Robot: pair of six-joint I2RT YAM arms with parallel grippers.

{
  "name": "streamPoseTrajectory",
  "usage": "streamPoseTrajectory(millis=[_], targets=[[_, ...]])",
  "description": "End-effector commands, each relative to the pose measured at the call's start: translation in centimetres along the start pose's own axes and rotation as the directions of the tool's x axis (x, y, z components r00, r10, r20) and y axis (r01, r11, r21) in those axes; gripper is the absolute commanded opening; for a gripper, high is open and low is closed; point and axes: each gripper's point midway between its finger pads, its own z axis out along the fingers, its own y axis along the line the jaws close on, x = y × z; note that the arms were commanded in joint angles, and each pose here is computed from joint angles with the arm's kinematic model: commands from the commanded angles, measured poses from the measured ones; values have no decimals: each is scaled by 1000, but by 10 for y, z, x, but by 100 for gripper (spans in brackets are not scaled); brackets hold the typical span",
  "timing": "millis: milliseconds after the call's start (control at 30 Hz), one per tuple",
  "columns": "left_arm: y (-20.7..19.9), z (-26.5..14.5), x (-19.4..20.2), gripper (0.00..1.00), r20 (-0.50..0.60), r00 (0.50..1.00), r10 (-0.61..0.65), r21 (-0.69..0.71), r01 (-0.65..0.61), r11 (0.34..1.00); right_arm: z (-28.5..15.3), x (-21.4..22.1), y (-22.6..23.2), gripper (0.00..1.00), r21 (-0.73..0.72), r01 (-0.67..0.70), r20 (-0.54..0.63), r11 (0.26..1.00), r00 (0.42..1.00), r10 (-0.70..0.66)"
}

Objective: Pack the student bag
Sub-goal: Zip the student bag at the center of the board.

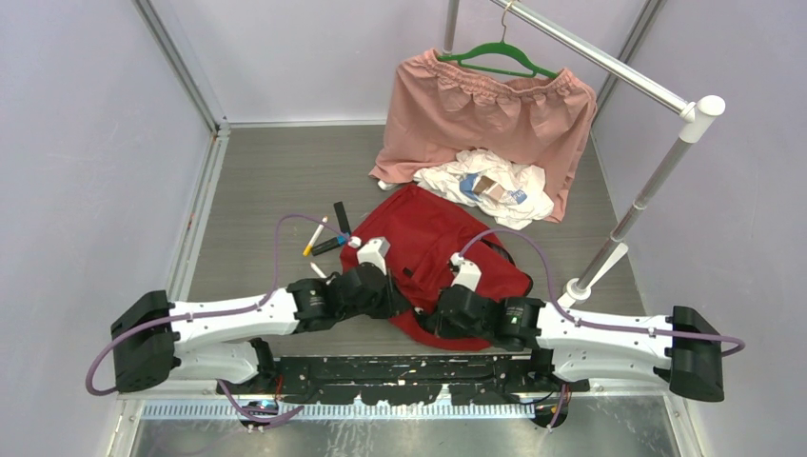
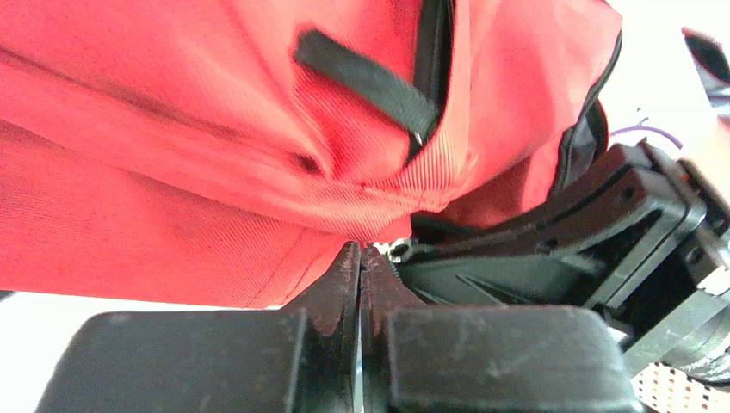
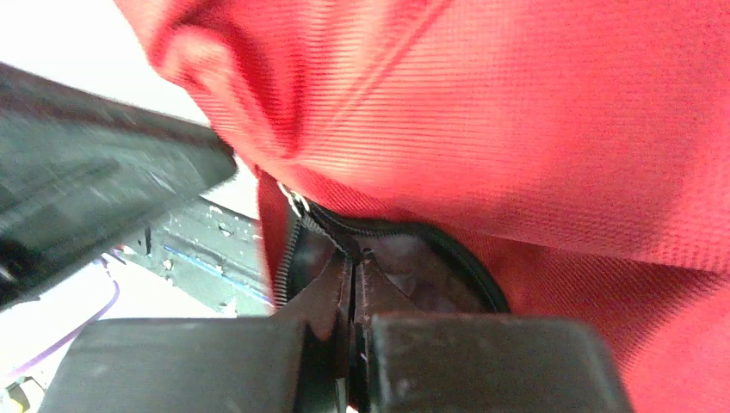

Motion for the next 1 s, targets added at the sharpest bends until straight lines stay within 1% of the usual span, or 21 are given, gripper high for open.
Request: streamPoseTrajectory(millis=[0,100,200,333,500,633,733,800,900,967], targets=[[-8,-17,-51,0,142,990,-8,6,7,1000,-4,6,-7,1,9,1,-28,1000,1000,0],[-8,-27,-68,0,174,985,-2,5,1,1000,-5,11,-12,1,20,-5,-47,1000,999,5],[-3,-34,-82,0,195,980,21,-30,-16,999,-6,15,-15,1,18,-16,-63,1000,998,17],[-1,-43,-94,0,214,977,29,-26,-24,999,-15,8,-11,1,10,8,-48,1000,999,-8],[-10,-37,-77,0,130,991,35,7,-36,999,-22,-6,-6,1,26,37,-7,999,999,-37],[-11,-26,-56,39,89,994,62,-23,-60,998,-22,-11,-5,1,26,38,13,999,999,-39],[-15,-20,-45,59,78,986,146,-56,-142,988,-22,-10,-6,1,35,43,8,998,999,-43],[-14,-16,-43,66,73,975,211,-96,-204,974,-22,-9,-7,1,39,45,6,998,999,-45],[-11,-12,-44,70,46,945,323,-149,-313,938,-22,-11,-7,1,43,46,11,998,999,-47],[-8,-10,-48,71,27,923,384,-184,-373,910,-22,-12,-8,1,44,48,16,998,999,-49]])
